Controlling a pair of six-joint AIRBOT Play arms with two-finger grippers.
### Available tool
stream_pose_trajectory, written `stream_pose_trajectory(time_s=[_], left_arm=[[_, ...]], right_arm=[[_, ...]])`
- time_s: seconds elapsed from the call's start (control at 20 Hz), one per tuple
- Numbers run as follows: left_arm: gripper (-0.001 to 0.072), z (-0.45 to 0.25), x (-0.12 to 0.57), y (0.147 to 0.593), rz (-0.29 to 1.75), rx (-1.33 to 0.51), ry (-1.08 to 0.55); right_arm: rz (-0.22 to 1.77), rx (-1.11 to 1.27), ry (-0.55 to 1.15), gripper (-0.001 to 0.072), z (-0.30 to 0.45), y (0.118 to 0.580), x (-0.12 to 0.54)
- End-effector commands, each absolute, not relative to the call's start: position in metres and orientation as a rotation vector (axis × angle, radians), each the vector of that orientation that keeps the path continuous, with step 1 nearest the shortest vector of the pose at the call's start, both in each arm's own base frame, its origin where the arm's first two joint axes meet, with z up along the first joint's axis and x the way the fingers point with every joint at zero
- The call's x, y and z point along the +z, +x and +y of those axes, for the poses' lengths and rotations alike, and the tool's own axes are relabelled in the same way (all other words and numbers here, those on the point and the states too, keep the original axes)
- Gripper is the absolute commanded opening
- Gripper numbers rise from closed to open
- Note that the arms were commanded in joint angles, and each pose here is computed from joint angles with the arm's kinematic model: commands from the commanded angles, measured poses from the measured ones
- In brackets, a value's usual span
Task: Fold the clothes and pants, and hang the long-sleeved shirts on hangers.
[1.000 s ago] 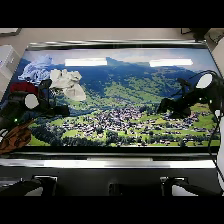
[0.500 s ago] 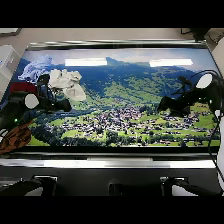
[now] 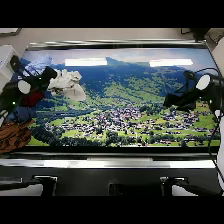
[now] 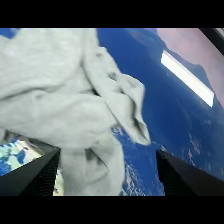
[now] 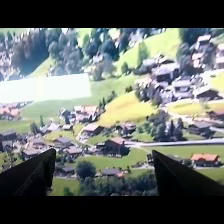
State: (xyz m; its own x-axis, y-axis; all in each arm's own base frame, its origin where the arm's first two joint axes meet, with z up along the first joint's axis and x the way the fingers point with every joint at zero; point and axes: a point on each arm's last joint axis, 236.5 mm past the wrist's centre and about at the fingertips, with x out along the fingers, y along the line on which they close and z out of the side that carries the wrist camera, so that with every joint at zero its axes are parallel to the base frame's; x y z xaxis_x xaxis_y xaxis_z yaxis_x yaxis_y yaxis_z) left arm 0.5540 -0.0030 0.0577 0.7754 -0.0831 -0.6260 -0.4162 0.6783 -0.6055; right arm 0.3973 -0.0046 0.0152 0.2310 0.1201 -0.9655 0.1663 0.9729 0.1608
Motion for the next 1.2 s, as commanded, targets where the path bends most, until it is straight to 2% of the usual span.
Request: stream_pose_trajectory(time_s=[0.0, 0.1, 0.25, 0.45, 0.5, 0.55, 0.6, 0.7, 0.8, 0.85, 1.0, 1.15], left_arm=[[0.0708, 0.028, -0.009, 0.558, 0.886, 0.316, -1.231], [0.071, 0.016, -0.027, 0.575, 0.872, 0.234, -1.284], [0.0711, 0.01, -0.043, 0.601, 0.78, 0.219, -1.296], [0.0705, 0.018, -0.032, 0.627, 0.614, 0.183, -1.164], [0.0555, 0.019, -0.035, 0.627, 0.614, 0.186, -1.163], [0.017, 0.016, -0.036, 0.626, 0.63, 0.181, -1.171], [0.0028, 0.011, -0.033, 0.624, 0.644, 0.164, -1.172], [0.0023, -0.002, 0.004, 0.624, 0.622, 0.065, -1.058], [0.0022, -0.035, 0.106, 0.619, 0.484, -0.149, -0.724], [0.0022, -0.059, 0.162, 0.603, 0.415, -0.257, -0.583], [0.0022, -0.141, 0.301, 0.51, 0.259, -0.511, -0.371], [0.0021, -0.205, 0.344, 0.413, 0.293, -0.684, -0.25]], right_arm=[[1.264, -0.044, 0.239, 0.069, -0.009, 0.415, 0.019], [1.268, -0.038, 0.247, 0.069, -0.007, 0.414, 0.019], [1.27, -0.036, 0.25, 0.0688, -0.007, 0.414, 0.019], [1.32, -0.028, 0.257, 0.0688, -0.003, 0.403, 0.016], [1.338, -0.021, 0.265, 0.0688, 0.0, 0.398, 0.016], [1.35, -0.011, 0.278, 0.0688, 0.003, 0.396, 0.015], [1.351, -0.004, 0.287, 0.0686, 0.006, 0.395, 0.016], [1.324, 0.027, 0.247, 0.0667, 0.005, 0.399, 0.023], [1.242, 0.048, 0.181, 0.0667, 0.0, 0.407, 0.053], [1.171, 0.039, 0.149, 0.0667, -0.005, 0.415, 0.077], [0.864, -0.004, 0.079, 0.0667, -0.02, 0.437, 0.18], [0.634, -0.009, 0.061, 0.0667, -0.02, 0.425, 0.266]])
